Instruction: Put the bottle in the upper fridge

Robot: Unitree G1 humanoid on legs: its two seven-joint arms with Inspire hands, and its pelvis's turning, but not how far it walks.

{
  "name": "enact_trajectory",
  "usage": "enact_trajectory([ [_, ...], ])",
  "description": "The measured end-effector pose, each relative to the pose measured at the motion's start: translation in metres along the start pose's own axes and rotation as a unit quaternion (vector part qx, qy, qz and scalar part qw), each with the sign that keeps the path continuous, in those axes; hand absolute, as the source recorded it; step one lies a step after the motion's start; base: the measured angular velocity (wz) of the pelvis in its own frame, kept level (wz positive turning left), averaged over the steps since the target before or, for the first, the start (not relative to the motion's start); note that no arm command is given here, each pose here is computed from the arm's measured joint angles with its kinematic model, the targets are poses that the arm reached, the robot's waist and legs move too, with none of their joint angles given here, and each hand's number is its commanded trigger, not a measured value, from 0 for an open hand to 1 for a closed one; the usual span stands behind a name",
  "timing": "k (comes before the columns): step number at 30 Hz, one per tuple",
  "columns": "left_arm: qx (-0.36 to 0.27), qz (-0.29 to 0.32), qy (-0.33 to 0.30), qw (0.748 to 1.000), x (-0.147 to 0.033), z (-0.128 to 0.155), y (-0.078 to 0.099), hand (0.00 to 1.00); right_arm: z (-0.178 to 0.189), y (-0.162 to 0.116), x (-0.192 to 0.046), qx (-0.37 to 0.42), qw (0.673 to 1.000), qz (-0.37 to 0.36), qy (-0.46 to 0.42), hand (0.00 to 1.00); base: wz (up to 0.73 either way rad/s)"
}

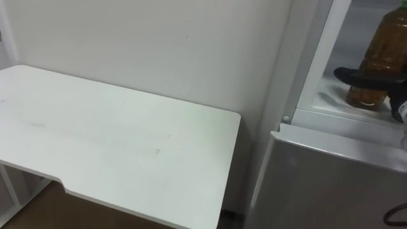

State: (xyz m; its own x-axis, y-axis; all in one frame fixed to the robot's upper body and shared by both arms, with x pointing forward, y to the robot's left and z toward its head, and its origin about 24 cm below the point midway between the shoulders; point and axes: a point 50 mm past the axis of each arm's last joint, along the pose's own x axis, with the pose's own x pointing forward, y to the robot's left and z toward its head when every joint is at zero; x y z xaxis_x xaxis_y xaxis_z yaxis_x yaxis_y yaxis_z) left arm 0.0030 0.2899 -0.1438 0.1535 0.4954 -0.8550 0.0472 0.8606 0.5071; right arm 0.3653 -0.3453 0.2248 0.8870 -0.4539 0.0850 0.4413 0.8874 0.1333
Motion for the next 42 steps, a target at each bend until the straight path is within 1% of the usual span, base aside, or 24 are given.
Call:
enact_trajectory([
  [20, -0.002, -0.003, -0.002, 1.0, 0.0, 0.001, 0.0, 0.0, 0.006, 0.013, -0.007, 0.024, 0.998, 0.049, -0.022, 0.0, -0.03],
  [31, 0.0, 0.001, -0.003, 1.0, 0.0, 0.001, 0.0, 0.0, 0.01, 0.008, -0.013, 0.061, 0.997, 0.038, -0.036, 0.0, 0.0],
  [42, -0.001, 0.001, -0.005, 1.0, 0.0, 0.002, 0.0, 0.0, 0.012, 0.011, -0.025, 0.058, 0.995, 0.056, -0.06, 0.0, -0.02],
])
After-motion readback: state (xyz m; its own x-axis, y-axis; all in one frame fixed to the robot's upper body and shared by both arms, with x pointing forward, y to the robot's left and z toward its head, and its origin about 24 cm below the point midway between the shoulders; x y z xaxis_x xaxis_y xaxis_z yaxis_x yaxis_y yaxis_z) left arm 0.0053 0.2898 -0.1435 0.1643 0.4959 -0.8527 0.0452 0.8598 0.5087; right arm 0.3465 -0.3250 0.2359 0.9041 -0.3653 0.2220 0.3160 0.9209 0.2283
